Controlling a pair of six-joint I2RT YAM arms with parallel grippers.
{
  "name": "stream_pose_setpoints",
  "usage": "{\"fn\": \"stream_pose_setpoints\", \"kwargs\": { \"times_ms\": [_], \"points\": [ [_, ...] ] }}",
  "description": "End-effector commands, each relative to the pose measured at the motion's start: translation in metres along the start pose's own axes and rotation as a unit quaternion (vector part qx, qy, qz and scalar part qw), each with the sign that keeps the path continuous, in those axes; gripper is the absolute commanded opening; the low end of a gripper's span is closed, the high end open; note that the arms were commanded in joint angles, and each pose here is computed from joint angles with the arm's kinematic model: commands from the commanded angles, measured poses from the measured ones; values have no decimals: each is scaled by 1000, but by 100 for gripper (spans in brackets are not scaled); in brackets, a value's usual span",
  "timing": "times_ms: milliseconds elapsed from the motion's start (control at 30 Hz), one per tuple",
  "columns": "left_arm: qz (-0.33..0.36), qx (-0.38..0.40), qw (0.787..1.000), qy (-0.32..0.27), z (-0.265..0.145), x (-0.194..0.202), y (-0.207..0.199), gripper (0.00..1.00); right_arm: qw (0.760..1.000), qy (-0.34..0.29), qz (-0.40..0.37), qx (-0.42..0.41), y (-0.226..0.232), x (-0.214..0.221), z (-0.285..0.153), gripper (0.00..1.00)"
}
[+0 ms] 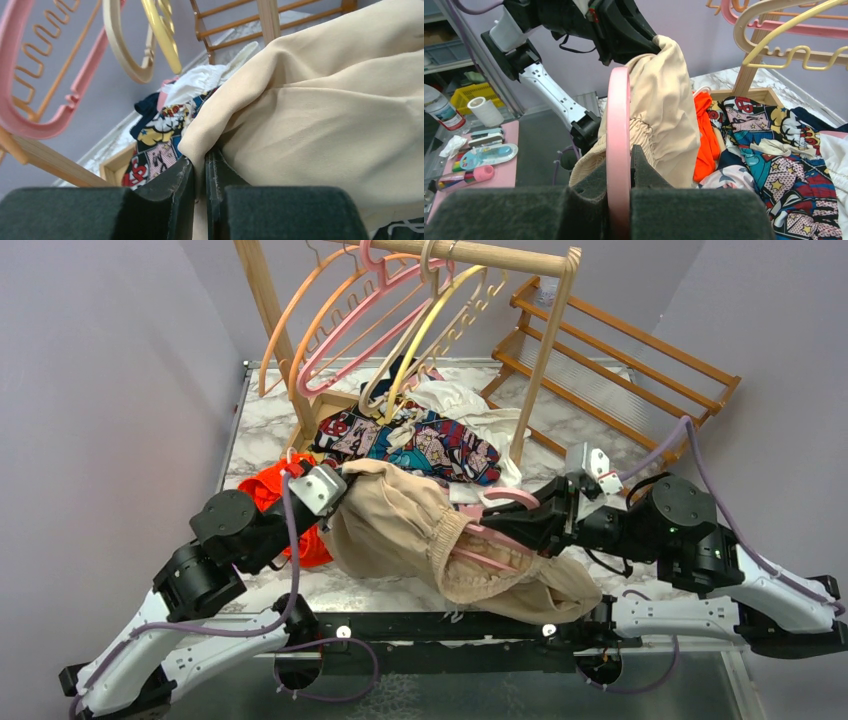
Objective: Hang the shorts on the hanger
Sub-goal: Hang the shorts on the hanger.
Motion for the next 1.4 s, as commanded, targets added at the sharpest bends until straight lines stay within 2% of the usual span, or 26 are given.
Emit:
{"fn": "stream_pose_setpoints", "kwargs": {
  "times_ms": [0,33,100,167,233,400,667,767,933,1000,1233,1367],
  "points": [
    [-7,32,999,22,5,11,-13,31,996,-83,16,-7,3,-35,-16,1],
    [-8,29,999,19,3,10,-12,48,995,-93,17,-2,2,-39,-19,1],
    [-12,21,1000,10,-2,5,-8,63,995,-103,15,9,-2,-43,-24,1],
    [-18,13,1000,-6,-11,-3,-3,72,995,-95,11,27,-8,-40,-24,1],
    [-24,3,999,-25,-20,-13,2,76,996,-81,3,45,-14,-36,-22,1],
    [-41,-5,998,-57,-36,-30,9,78,996,-38,-16,75,-24,-18,-12,1],
    [-53,-2,995,-83,-44,-50,13,78,995,-28,-31,95,-31,-12,-2,1],
    [-73,37,993,-89,-37,-58,0,78,994,-18,-38,98,-33,-9,5,1],
    [-124,137,981,-59,-4,-52,-43,73,993,-1,-45,108,-36,-3,21,1],
    [-136,148,978,-52,7,-48,-50,73,993,6,-47,112,-37,0,28,1],
    [-97,81,990,-67,3,-37,-28,77,991,11,-51,121,-41,2,29,1],
    [-74,84,991,-77,-3,-39,-27,79,996,3,-46,79,-27,-1,21,1]
  ]
}}
Point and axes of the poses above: each gripper's point midway between its finger pads, its own z axis out along the fingers, its own y axis along the line the jaws close on, x = y × z, the point moved 2 cm from there along -z, back along the fingers, and after that the axes turned 2 degrees about -z, right-handed, at the moved point
